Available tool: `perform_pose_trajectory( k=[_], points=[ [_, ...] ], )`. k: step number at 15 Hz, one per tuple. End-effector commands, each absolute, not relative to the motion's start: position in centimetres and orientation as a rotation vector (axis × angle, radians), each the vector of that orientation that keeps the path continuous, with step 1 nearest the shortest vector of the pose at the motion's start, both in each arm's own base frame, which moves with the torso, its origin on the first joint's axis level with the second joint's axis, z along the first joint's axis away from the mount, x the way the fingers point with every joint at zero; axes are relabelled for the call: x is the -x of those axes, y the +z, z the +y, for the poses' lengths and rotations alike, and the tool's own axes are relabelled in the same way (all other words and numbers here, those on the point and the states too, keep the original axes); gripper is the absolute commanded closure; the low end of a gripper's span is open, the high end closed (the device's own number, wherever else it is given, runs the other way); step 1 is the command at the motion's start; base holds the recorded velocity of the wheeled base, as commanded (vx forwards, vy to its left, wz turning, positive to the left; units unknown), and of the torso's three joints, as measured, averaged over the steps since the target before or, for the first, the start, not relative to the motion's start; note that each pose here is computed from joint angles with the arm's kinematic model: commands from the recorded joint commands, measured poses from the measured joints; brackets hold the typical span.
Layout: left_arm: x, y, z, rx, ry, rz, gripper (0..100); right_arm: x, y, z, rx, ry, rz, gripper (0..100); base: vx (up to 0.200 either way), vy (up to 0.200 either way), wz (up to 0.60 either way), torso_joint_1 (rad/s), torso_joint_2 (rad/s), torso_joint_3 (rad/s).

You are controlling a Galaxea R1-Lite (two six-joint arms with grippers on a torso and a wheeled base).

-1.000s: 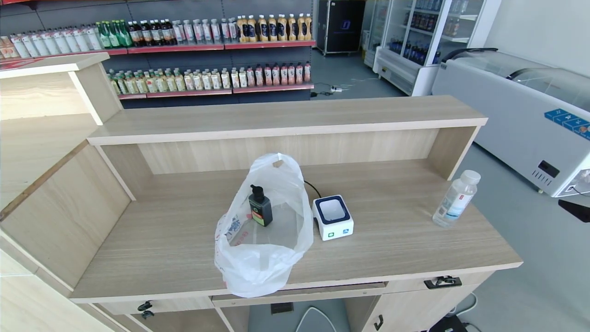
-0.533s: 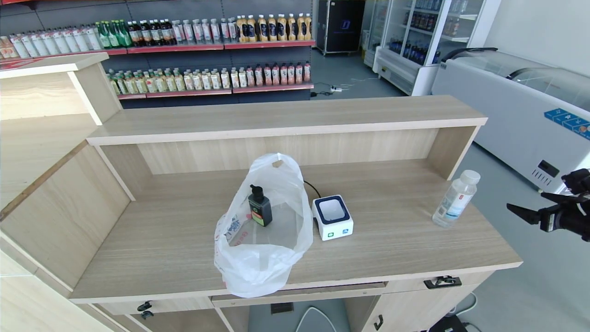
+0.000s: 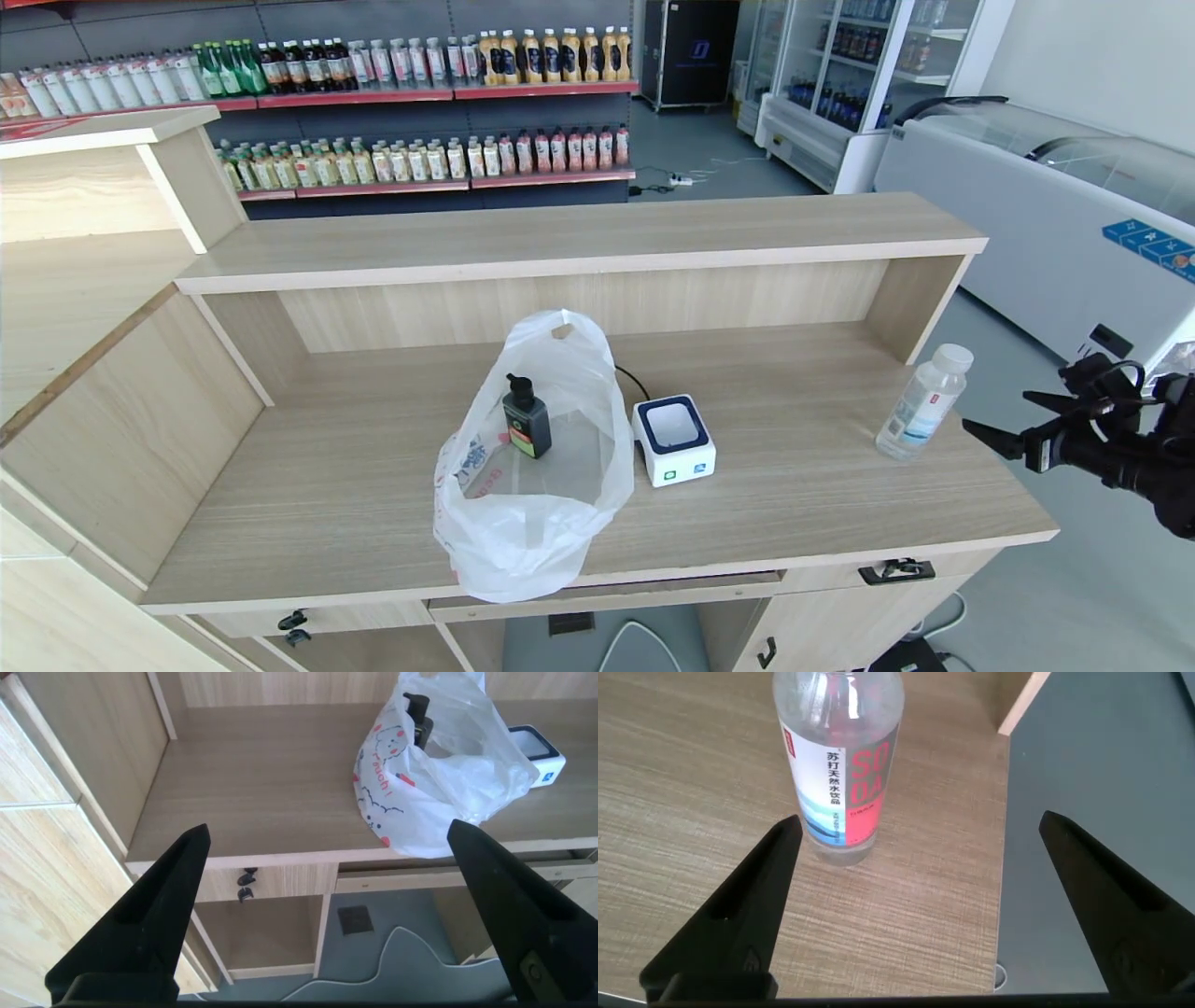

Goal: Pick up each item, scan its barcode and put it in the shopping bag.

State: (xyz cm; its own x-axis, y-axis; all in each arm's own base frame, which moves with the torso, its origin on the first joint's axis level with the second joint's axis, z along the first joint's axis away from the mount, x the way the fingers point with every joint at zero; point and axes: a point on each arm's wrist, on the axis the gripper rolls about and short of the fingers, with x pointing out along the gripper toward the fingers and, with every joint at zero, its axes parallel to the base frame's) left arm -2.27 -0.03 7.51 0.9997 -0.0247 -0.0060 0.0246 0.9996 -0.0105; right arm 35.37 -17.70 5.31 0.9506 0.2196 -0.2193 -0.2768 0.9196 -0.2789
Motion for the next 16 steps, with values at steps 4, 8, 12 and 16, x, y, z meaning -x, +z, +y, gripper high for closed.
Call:
perform_pose_trajectory(
  k=[4, 8, 12, 16],
  points=[
    [2.3, 7.5, 0.0, 0.011, -0.025, 0.006, 0, -36.4, 3.9, -17.2, 0.300, 0.283, 0.199, 0, 0.000, 0.000, 0.00, 0.000, 0.00, 0.000],
    [2.3, 7.5, 0.0, 0.011, -0.025, 0.006, 0, -37.4, 3.6, -16.6, 0.300, 0.304, 0.192, 0, 0.000, 0.000, 0.00, 0.000, 0.00, 0.000],
    [2.3, 7.5, 0.0, 0.011, -0.025, 0.006, 0, -39.1, 3.5, -15.2, 0.295, 0.346, 0.170, 0, 0.000, 0.000, 0.00, 0.000, 0.00, 0.000],
    [2.3, 7.5, 0.0, 0.011, -0.025, 0.006, 0, -40.7, 3.4, -14.1, 0.306, 0.378, 0.145, 0, 0.000, 0.000, 0.00, 0.000, 0.00, 0.000]
  ],
)
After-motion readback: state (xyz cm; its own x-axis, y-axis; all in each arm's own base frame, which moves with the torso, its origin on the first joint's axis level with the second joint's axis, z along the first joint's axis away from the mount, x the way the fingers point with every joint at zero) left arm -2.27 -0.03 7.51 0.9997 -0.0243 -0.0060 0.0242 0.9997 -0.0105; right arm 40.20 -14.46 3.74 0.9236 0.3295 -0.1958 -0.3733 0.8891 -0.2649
